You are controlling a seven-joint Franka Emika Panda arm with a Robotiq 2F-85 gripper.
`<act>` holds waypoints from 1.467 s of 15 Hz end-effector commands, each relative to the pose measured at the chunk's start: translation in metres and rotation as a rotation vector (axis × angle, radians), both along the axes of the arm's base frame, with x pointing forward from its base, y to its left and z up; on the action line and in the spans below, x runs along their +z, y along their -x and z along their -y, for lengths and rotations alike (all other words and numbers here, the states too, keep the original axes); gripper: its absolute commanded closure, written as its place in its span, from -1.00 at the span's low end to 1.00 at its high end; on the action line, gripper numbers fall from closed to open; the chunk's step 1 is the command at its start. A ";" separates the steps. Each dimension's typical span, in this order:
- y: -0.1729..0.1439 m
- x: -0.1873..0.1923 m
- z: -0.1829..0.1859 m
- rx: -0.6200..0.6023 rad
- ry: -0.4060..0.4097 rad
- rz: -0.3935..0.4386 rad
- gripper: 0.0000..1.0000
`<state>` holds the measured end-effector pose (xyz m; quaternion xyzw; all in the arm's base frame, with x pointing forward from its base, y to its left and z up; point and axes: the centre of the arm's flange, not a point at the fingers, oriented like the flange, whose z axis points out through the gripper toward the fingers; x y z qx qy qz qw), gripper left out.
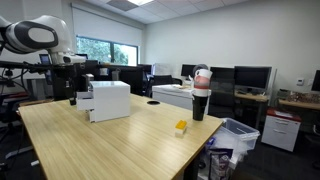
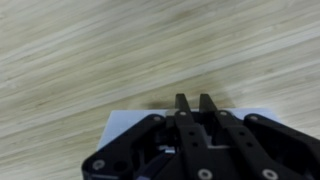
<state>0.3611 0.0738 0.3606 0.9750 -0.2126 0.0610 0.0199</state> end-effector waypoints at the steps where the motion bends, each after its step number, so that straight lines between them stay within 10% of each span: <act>1: 0.048 -0.015 0.001 0.005 -0.003 0.026 0.84; 15: 0.066 -0.023 0.006 -0.105 -0.015 0.033 0.84; 16: 0.066 -0.023 0.004 -0.099 -0.017 0.036 0.16; 22: 0.067 -0.017 -0.005 -0.089 -0.008 0.035 -0.35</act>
